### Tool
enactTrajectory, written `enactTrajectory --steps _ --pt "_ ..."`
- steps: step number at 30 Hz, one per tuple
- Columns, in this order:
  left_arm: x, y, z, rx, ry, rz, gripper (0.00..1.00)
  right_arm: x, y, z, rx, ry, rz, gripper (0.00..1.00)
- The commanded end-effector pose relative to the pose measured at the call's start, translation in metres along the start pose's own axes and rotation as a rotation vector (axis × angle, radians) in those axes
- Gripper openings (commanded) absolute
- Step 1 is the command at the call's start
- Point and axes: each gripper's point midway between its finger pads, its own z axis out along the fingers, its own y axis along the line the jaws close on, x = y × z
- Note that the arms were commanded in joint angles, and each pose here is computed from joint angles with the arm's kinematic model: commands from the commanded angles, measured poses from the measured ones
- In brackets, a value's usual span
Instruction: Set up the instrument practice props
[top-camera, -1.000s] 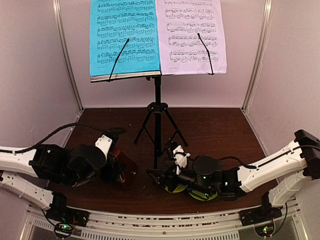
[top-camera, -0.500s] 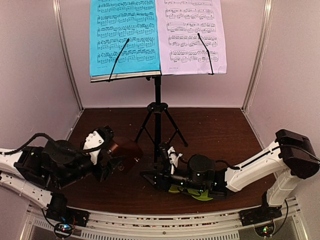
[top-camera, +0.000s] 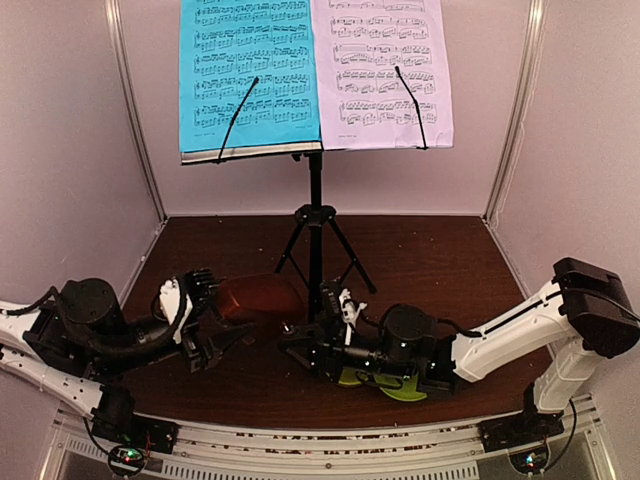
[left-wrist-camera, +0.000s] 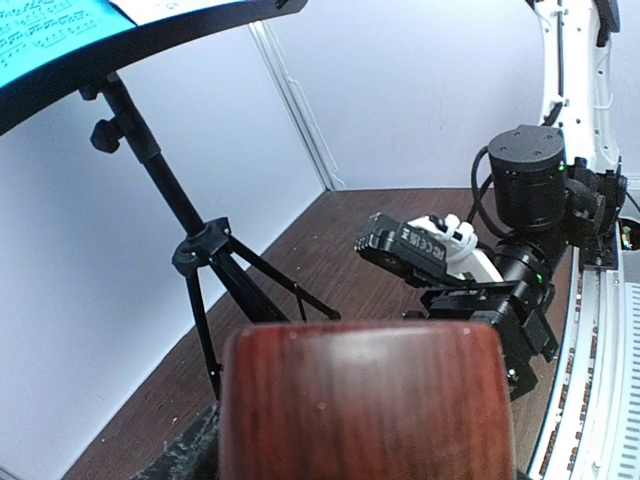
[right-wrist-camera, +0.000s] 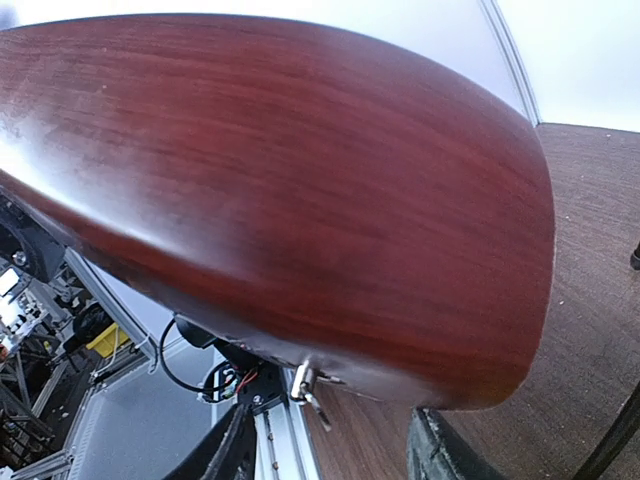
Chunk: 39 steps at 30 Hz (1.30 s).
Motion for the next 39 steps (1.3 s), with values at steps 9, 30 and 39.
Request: enactTrajectory --steps 9,30,39 --pt "-0.056 0.011 -0.013 0.004 -0.209 -0.022 0.00 -0.043 0.028 -0.016 -0.103 -0.104 0.007 0.44" --pt "-0.051 0.015 -0.011 -0.033 -0.187 0.002 0.00 -0.057 0.044 -0.019 -0.152 -0.120 0.013 0.37" --pt "-0.054 0.013 -0.013 -0.011 -0.189 0.070 0.00 -0.050 0.037 -0.019 -0.123 -0.100 0.018 0.40"
